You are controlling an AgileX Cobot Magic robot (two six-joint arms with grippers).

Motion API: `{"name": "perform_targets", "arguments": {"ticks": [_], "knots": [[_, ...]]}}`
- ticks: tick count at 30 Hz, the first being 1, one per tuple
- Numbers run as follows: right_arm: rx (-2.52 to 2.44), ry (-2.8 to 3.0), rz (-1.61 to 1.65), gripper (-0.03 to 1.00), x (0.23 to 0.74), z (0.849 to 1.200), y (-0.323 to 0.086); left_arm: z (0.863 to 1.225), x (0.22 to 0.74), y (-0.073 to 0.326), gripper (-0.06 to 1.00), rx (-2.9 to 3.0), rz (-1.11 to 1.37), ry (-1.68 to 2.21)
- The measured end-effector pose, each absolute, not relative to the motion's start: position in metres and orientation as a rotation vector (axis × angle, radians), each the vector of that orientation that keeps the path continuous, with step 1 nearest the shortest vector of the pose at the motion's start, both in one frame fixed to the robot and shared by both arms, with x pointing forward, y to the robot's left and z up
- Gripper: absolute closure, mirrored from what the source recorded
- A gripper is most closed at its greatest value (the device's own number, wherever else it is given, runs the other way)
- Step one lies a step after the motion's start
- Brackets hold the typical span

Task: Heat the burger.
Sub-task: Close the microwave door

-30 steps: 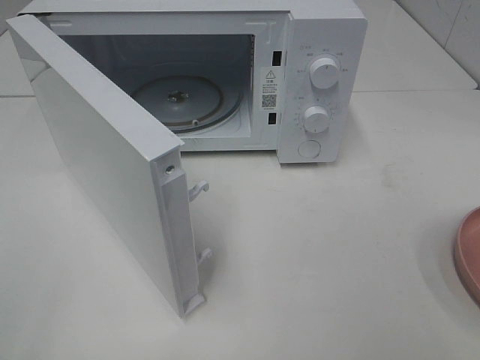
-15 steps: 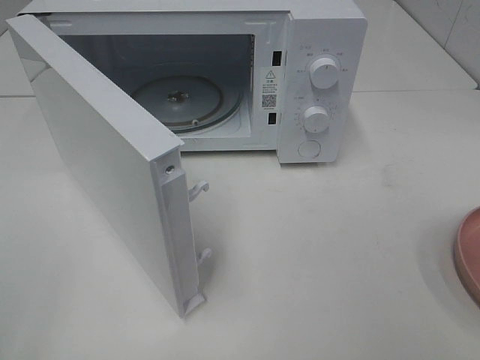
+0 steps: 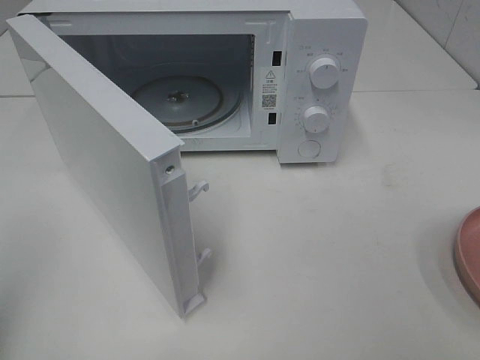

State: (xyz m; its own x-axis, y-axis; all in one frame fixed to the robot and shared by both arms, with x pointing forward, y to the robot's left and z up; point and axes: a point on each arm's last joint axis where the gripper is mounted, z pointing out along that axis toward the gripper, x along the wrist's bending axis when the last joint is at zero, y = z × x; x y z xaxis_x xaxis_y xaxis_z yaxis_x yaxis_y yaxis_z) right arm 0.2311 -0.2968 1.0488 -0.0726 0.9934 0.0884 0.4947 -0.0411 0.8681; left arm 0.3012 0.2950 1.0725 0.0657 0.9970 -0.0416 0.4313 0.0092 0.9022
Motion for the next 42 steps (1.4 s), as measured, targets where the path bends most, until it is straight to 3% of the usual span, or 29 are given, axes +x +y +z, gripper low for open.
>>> {"name": "perform_targets", "arguments": {"ticks": [12,20,32,42], "knots": [[1.59,1.624,1.042,0.21,0.231,1.049,-0.297,1.027,0.343,0.297,0.94,1.408,1.072,1.323],[1.59,1.624,1.042,0.21,0.231,1.049,-0.297,1.019,0.354,0.3,0.94,1.315,1.169,1.275],[1.59,1.624,1.042,0.21,0.231,1.049,-0.297,1.007,0.38,0.299,0.94,1.322,1.108,1.329],[1.59,1.624,1.042,0.21,0.231,1.049,-0.297,0.994,0.4,0.271,0.94,1.476,0.986,1.12]]}}
